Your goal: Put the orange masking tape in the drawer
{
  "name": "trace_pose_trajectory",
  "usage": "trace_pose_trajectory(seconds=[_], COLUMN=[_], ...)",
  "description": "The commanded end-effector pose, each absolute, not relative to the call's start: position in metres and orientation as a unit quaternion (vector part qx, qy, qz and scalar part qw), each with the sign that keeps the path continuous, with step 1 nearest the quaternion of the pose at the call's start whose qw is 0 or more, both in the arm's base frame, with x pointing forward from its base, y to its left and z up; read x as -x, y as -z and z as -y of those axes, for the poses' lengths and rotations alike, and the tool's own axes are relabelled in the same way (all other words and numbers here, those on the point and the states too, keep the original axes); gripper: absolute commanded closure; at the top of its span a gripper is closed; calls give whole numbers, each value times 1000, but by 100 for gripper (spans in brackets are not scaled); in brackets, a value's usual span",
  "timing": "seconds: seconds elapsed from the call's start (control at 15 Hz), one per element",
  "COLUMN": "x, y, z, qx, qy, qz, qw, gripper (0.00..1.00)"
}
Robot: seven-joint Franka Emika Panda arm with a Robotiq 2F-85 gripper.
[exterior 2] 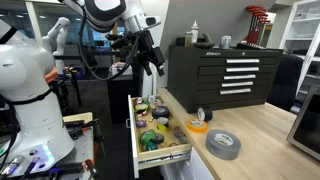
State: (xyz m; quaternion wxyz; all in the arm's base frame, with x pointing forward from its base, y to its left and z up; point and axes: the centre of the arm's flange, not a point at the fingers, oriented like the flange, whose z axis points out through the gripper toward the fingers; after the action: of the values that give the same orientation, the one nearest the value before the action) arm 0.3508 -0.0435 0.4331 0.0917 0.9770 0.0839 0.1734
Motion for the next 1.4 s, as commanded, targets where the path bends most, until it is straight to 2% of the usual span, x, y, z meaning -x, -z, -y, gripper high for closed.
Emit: trace_pose_trajectory(seconds=[0.0, 0.8, 1.33], x=[-350, -350, -394], y=[-429, -420, -399], z=[43, 43, 22], qx=[-978, -980, -979], qy=[-169, -158, -119], qz=[-84, -85, -135], qw=[91, 89, 99], gripper=[0, 0, 0])
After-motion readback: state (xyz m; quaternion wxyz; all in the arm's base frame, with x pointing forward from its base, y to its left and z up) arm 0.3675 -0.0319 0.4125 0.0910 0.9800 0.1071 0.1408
